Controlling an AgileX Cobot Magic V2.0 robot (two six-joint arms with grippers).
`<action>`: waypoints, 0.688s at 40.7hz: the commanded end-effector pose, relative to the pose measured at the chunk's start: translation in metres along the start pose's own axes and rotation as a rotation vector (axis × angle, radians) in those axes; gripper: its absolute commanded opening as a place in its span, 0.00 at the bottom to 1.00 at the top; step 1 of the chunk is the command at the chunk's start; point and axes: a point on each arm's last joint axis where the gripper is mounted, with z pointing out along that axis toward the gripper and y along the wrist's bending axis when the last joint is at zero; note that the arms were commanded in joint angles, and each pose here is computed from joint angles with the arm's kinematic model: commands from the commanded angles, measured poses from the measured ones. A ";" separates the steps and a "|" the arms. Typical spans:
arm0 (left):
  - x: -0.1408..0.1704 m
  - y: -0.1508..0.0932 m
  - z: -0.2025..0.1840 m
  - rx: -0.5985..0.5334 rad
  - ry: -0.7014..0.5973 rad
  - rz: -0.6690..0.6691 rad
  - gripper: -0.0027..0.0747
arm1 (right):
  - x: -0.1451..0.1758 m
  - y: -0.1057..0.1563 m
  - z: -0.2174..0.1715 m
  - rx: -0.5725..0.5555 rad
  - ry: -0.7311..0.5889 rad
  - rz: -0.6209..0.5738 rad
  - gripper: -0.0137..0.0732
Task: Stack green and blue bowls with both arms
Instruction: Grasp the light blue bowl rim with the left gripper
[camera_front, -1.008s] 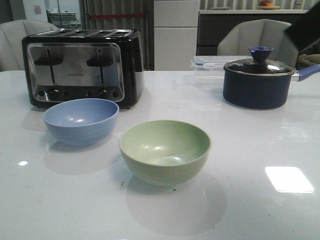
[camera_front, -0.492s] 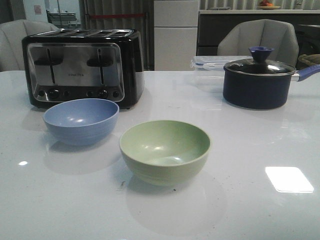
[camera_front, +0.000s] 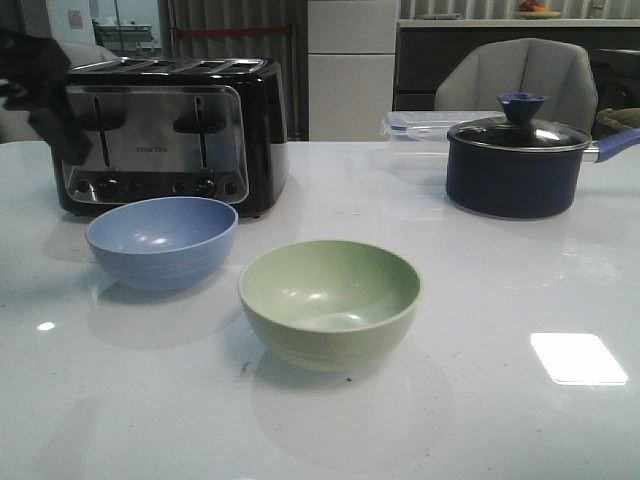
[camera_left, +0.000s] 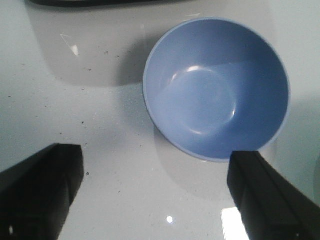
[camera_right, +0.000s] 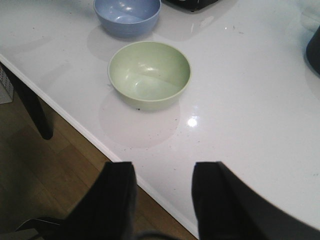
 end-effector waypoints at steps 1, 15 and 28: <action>-0.024 -0.004 0.004 0.024 -0.085 -0.034 0.86 | -0.013 -0.001 -0.005 0.012 -0.090 -0.016 0.61; -0.047 0.001 0.070 0.016 -0.032 -0.044 0.70 | -0.013 -0.001 -0.005 0.012 -0.090 -0.016 0.61; -0.046 0.003 0.087 0.014 0.006 -0.042 0.36 | -0.013 -0.001 -0.005 0.012 -0.090 -0.016 0.61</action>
